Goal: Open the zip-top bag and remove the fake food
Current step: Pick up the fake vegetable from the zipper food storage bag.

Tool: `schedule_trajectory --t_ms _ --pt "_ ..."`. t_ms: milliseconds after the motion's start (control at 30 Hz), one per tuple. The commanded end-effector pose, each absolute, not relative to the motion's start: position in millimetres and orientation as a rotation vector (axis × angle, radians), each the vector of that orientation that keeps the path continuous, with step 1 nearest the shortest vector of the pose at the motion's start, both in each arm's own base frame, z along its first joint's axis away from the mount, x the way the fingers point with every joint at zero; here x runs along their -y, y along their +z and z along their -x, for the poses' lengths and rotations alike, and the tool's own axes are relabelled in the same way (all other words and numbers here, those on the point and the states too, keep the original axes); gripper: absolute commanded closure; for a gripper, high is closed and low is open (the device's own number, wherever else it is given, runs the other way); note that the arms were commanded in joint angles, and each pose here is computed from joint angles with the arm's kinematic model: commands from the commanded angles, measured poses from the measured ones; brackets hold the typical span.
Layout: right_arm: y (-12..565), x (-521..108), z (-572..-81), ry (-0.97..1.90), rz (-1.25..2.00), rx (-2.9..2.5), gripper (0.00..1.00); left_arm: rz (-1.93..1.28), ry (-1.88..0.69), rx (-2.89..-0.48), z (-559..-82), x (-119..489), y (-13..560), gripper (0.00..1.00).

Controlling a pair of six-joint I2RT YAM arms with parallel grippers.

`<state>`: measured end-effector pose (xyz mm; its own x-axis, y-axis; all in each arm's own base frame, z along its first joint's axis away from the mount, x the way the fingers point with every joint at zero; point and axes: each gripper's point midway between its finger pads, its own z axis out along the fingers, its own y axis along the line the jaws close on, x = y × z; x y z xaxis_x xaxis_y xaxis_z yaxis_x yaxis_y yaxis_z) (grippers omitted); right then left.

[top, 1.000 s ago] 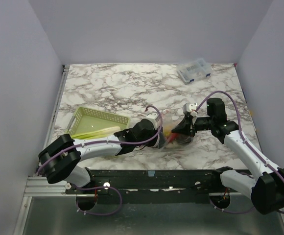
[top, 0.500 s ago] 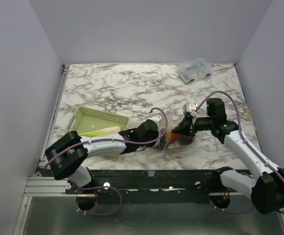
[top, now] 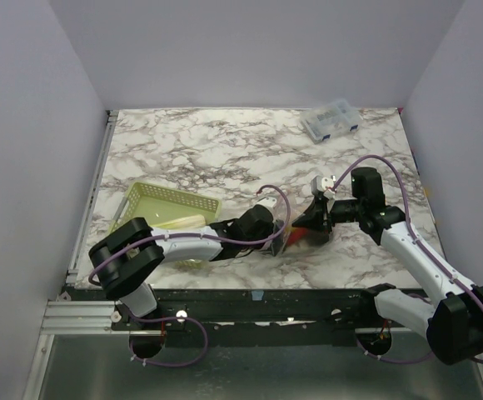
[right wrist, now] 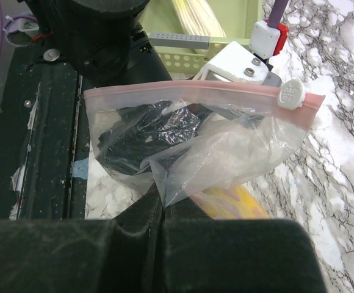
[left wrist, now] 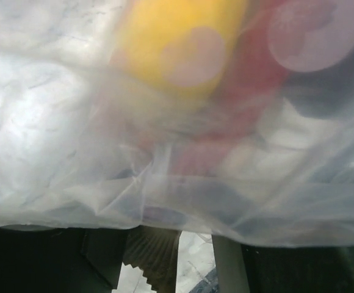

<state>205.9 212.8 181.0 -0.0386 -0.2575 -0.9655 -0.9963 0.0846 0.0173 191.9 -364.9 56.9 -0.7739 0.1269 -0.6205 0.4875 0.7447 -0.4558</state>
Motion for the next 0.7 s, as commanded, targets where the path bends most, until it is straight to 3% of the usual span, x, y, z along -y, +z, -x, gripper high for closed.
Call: schedule_trajectory --t_ms 0,167,500,667 --pt "181 -214 -201 1.076 1.321 -1.445 1.00 -0.441 -0.765 -2.369 -201 365 48 0.52" --pt "181 -214 -201 1.077 1.321 -1.446 1.00 -0.442 -0.749 -2.367 -204 366 45 0.54" --pt "181 -214 -201 1.073 1.324 -1.445 1.00 -0.489 -0.795 -2.313 -199 365 65 0.93" --pt "181 -213 -201 1.063 1.325 -1.445 1.00 -0.505 -0.816 -2.266 -196 359 87 1.00"
